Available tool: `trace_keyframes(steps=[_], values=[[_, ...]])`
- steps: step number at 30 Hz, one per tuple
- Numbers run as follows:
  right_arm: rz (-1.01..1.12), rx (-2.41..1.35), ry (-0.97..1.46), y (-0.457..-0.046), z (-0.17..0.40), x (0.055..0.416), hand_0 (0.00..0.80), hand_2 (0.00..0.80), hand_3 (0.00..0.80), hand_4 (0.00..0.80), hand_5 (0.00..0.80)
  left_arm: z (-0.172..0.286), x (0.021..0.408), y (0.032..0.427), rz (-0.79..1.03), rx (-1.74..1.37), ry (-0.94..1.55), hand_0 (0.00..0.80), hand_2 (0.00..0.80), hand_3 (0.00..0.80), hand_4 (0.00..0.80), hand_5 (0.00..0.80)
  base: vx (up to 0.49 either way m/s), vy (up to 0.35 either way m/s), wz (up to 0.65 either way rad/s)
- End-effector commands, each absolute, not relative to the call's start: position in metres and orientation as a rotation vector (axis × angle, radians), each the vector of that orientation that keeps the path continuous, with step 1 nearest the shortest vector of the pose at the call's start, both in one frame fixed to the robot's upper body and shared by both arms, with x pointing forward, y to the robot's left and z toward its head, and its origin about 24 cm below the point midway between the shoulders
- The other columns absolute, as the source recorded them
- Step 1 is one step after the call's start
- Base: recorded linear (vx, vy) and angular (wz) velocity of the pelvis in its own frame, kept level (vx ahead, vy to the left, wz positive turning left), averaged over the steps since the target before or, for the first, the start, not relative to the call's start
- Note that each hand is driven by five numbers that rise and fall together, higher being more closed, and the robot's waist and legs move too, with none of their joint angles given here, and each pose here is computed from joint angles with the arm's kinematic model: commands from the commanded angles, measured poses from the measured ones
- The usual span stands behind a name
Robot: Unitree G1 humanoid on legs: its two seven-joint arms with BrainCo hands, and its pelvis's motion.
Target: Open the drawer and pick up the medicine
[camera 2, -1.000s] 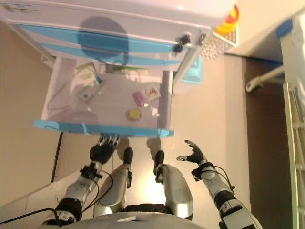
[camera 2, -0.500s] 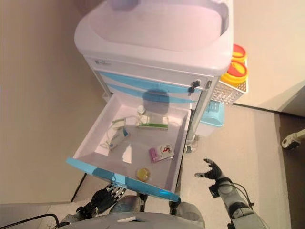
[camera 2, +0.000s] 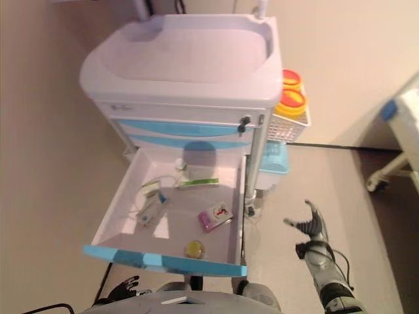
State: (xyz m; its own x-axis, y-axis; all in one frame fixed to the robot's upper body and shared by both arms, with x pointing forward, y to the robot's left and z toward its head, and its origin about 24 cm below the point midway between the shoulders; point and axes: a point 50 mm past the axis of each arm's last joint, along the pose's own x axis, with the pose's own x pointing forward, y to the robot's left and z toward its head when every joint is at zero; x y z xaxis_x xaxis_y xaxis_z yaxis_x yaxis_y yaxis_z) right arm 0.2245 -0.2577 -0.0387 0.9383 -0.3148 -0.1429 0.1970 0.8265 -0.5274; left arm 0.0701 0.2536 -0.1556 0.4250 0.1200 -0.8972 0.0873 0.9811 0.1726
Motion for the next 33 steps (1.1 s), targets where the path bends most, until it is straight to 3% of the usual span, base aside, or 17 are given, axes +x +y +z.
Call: trace_keyframes(steps=[1,9,15,24,33], values=[[-0.102,-0.608,-0.124,-0.234,0.024,0.254,0.000,0.000,0.000,0.000,0.000,-0.154,0.078,0.258,0.024,0.250,1.144,0.000,0.000,0.000,0.000,0.000,-0.022,0.064,-0.33],[0.455,-0.820,-0.550,-0.175,0.099,0.254,0.000,0.000,0.000,0.000,0.000,-0.161,0.053,0.257,-0.042,0.297,1.285,0.000,0.000,0.000,0.000,0.000,-0.021,0.027,-0.16],[0.807,-1.062,-0.737,-0.131,0.130,0.254,0.000,0.000,0.000,0.000,0.000,-0.159,0.062,0.259,-0.097,0.333,1.292,0.000,0.000,0.000,0.000,0.000,-0.030,-0.014,0.01],[1.027,-1.335,-0.804,-0.097,0.111,0.267,0.000,0.000,0.000,0.000,0.000,-0.156,0.080,0.257,-0.092,0.294,1.260,0.000,0.000,0.000,0.000,0.000,-0.001,-0.060,0.24],[1.205,-1.600,-0.761,-0.094,0.054,0.275,0.000,0.000,0.000,0.000,0.000,-0.156,0.081,0.257,-0.116,0.300,1.270,0.000,0.000,0.000,0.000,0.000,0.006,-0.076,0.36]])
